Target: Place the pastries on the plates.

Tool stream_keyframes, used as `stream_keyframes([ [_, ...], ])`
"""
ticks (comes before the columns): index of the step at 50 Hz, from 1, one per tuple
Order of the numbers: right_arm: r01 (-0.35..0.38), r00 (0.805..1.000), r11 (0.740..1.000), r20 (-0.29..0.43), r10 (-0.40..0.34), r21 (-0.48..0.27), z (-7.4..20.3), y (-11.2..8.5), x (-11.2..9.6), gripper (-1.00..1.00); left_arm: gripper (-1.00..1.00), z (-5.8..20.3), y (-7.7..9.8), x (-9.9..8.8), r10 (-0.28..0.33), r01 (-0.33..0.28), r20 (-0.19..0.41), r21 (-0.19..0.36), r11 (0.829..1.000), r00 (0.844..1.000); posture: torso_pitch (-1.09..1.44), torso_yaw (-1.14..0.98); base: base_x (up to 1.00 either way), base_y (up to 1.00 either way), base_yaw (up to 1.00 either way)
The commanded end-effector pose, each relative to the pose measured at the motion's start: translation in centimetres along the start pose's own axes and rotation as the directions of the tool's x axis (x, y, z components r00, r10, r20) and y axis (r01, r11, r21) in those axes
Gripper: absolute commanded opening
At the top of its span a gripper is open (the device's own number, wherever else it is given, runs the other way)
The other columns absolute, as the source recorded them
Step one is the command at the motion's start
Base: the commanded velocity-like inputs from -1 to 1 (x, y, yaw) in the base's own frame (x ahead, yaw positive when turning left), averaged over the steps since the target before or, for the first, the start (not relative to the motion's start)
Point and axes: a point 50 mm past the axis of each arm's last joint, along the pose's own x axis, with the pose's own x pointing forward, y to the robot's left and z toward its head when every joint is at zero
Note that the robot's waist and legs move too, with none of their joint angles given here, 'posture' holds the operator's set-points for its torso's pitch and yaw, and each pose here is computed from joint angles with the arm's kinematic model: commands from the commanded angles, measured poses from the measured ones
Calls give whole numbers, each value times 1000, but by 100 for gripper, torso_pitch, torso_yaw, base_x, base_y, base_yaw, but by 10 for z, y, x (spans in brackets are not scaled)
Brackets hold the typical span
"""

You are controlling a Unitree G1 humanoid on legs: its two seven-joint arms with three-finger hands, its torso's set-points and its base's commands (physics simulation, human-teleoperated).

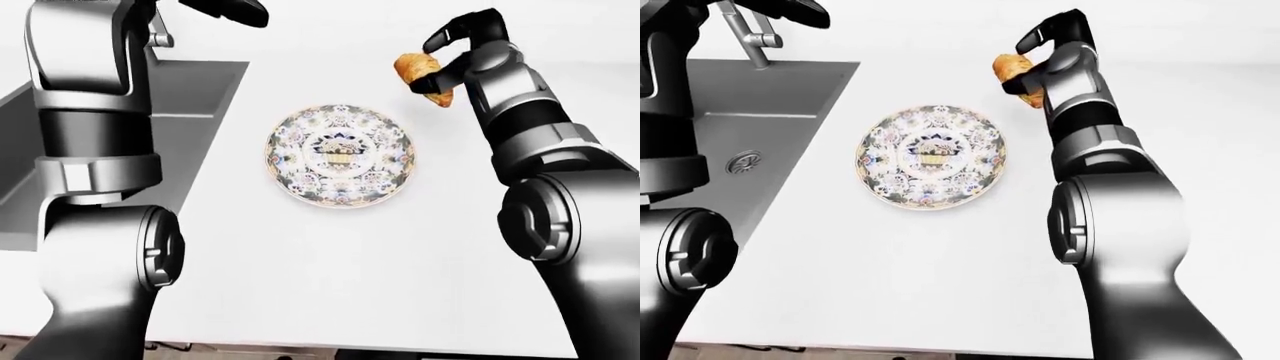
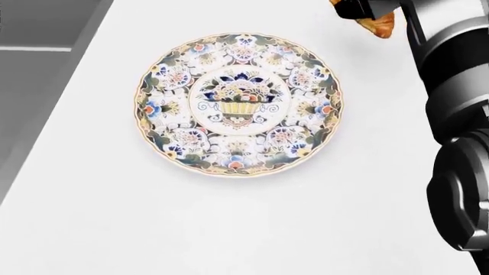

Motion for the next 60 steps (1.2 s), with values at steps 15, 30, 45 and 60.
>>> stream_keyframes([
  [15,-220,934,971,269,236,-90,65,-9,-13,-100,100,28,7,-3,26,-28,98,21,999,995,0,0,0,0,0],
  [30,-444,801,854,308,514,-269,74,24,-26,-100,100,31,9,-4,40,-42,106,21,999,994,0,0,0,0,0],
  [45,-581,634,706,318,705,-406,82,50,-41,-100,100,33,9,-4,37,-40,108,29,999,994,0,0,0,0,0],
  [60,-666,534,591,262,804,-455,75,66,-49,-100,100,32,8,-3,33,-37,109,31,999,993,0,0,0,0,0],
])
